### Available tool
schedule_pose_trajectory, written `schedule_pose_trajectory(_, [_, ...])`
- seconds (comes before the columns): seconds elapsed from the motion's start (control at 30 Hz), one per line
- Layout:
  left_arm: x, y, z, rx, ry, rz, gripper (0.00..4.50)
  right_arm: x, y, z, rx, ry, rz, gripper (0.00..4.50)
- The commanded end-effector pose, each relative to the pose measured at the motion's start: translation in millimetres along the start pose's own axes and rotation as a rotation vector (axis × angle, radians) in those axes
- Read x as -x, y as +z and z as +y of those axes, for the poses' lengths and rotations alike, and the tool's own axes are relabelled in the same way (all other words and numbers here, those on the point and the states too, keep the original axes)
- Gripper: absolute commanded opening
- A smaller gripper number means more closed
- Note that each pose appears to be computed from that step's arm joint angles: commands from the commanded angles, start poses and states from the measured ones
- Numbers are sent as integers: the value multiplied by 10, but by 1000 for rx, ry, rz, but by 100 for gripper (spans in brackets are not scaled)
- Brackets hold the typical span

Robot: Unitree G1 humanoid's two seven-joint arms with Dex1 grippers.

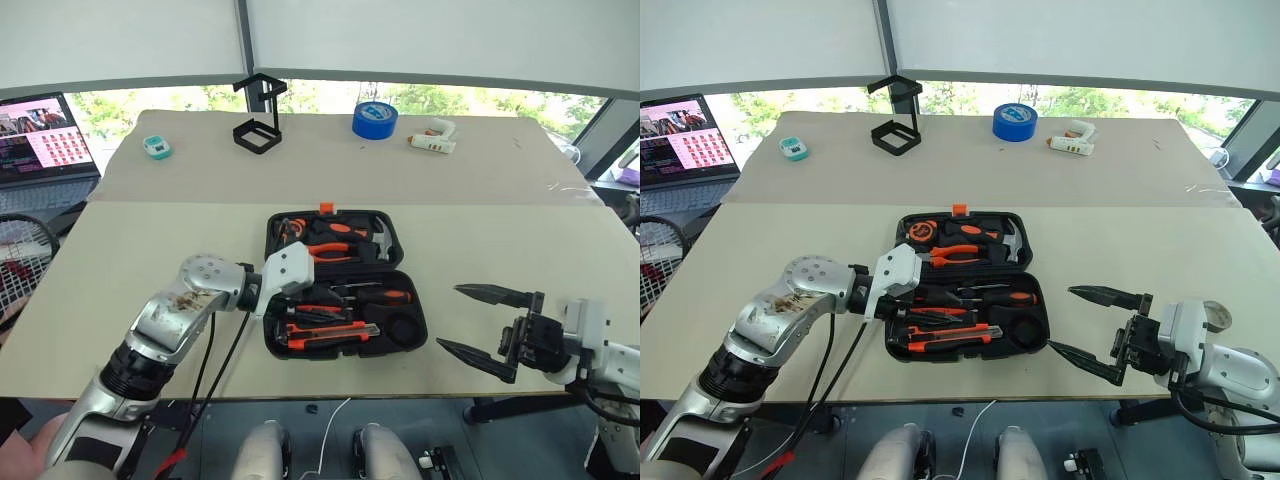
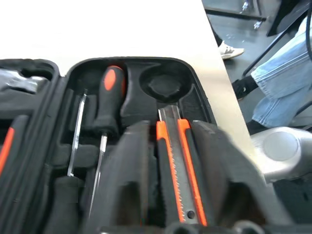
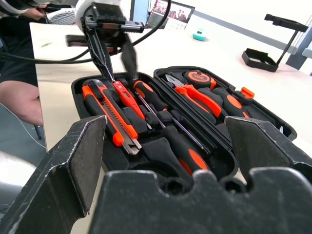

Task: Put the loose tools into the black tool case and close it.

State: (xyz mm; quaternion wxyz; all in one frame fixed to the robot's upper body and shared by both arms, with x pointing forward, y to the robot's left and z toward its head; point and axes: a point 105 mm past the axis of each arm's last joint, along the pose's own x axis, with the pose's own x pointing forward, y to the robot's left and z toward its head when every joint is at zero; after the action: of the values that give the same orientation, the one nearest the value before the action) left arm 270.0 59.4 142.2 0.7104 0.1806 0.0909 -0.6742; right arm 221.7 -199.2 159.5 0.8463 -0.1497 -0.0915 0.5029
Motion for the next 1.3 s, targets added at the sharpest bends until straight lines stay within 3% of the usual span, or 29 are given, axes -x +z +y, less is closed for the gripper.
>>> schedule_pose_trajectory(0.03, [-123,-130,-112,8,-5,-18,5,-21,66,-13,22,-10,-21,450])
schedule_pose_trajectory(0.37, [-239,-665,-127,101,95,145,5,-21,61,-4,16,-21,-17,450])
schedule_pose_trajectory(0.7, [-288,-870,-204,235,80,220,5,-34,71,-16,13,-20,-20,450])
schedule_pose_trajectory(0.8, [-260,-785,-115,207,123,167,5,-8,91,-34,14,-25,-13,450])
schedule_pose_trajectory(0.87, [-194,-524,16,180,179,3,5,64,108,-51,6,-45,5,450])
schedule_pose_trajectory(0.97, [87,-209,68,89,211,-206,67,280,124,-86,-14,-121,45,450])
schedule_pose_trajectory(1.1, [459,-41,-18,-11,228,-366,211,717,46,-121,-14,-283,126,450])
schedule_pose_trajectory(1.3, [956,-230,-265,-25,270,-378,421,1631,-133,-51,-19,-615,306,450])
